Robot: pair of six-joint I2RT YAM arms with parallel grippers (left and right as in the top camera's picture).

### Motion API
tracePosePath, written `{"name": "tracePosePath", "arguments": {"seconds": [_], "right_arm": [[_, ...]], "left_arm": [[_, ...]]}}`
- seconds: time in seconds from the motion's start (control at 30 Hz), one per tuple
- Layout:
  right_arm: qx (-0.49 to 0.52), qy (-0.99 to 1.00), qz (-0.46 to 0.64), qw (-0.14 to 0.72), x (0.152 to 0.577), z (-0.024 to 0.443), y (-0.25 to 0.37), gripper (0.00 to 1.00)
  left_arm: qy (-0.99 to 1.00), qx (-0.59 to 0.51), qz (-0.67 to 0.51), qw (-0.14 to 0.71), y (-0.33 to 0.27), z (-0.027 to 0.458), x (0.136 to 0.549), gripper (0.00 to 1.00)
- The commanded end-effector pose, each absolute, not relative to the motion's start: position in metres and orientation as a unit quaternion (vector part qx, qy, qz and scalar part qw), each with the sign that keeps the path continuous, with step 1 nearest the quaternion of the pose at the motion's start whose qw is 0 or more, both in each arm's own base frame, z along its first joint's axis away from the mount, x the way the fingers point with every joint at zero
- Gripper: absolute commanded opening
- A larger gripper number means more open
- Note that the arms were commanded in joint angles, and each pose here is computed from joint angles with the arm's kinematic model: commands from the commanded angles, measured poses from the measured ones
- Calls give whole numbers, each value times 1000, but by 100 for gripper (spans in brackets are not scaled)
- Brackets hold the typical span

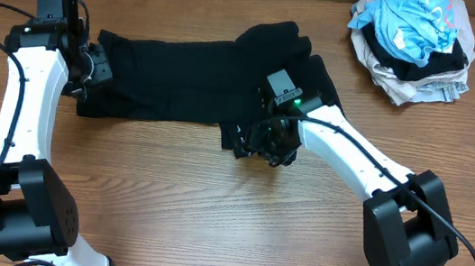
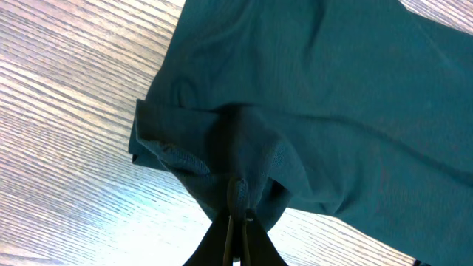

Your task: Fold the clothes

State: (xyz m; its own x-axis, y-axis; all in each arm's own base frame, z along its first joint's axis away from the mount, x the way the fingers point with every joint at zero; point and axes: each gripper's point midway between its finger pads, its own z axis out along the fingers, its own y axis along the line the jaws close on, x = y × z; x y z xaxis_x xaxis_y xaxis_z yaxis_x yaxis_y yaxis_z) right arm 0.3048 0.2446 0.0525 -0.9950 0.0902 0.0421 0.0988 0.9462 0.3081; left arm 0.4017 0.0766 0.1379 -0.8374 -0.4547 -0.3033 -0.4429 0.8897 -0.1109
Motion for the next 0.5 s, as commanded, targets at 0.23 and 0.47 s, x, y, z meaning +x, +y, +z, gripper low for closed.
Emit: {"name": "tracePosePath", "arguments": {"seconds": [0.23, 0.47], "right_arm": [[-58, -986, -156, 6, 304, 48, 244, 61], [-56, -986, -154, 8, 303, 46, 246, 62]], "left_arm": [[961, -225, -15, 161, 76, 135, 402, 4], [961, -225, -15, 161, 76, 135, 402, 4]]}}
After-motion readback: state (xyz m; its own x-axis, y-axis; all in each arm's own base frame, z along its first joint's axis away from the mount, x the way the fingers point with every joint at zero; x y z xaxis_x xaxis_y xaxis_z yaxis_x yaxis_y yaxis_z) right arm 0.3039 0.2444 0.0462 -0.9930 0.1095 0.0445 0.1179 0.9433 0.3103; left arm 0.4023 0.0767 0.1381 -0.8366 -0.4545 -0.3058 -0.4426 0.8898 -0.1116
